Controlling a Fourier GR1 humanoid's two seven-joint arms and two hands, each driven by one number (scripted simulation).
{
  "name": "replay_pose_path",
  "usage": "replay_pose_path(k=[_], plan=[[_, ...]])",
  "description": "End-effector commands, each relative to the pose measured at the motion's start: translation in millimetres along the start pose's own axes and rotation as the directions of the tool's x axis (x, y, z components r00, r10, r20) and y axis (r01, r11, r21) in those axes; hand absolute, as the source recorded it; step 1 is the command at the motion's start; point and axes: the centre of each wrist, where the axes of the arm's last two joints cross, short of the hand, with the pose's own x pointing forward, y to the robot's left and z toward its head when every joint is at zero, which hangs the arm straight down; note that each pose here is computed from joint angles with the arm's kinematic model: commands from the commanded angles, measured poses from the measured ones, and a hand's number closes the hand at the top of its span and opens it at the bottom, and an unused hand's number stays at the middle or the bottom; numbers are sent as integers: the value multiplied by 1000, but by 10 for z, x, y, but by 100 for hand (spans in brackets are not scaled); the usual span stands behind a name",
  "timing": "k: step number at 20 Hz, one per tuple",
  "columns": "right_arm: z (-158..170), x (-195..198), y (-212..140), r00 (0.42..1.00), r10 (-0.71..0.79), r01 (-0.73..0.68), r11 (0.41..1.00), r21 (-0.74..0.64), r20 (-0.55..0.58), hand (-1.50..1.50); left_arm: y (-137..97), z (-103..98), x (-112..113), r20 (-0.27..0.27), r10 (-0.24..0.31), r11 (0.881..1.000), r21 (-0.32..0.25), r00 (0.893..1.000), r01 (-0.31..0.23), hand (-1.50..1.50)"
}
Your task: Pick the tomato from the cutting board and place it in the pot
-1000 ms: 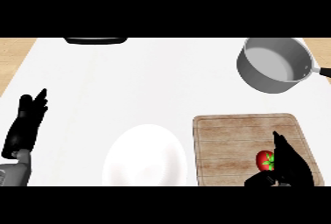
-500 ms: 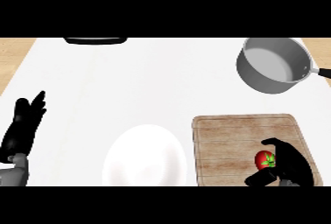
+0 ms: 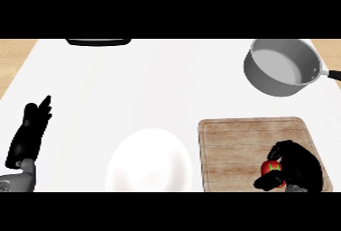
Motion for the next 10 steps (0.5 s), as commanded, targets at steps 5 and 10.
replay_pose_path(k=[5,10], plan=[[245,33,-296,998,55,-60,976,-207,-27,150,107,48,133,5,1,1000,4,1000,-1,0],[-553,-1248,-1120,985,149,-128,968,-214,85,150,116,0,-80,-33,23,999,35,999,-22,0]])
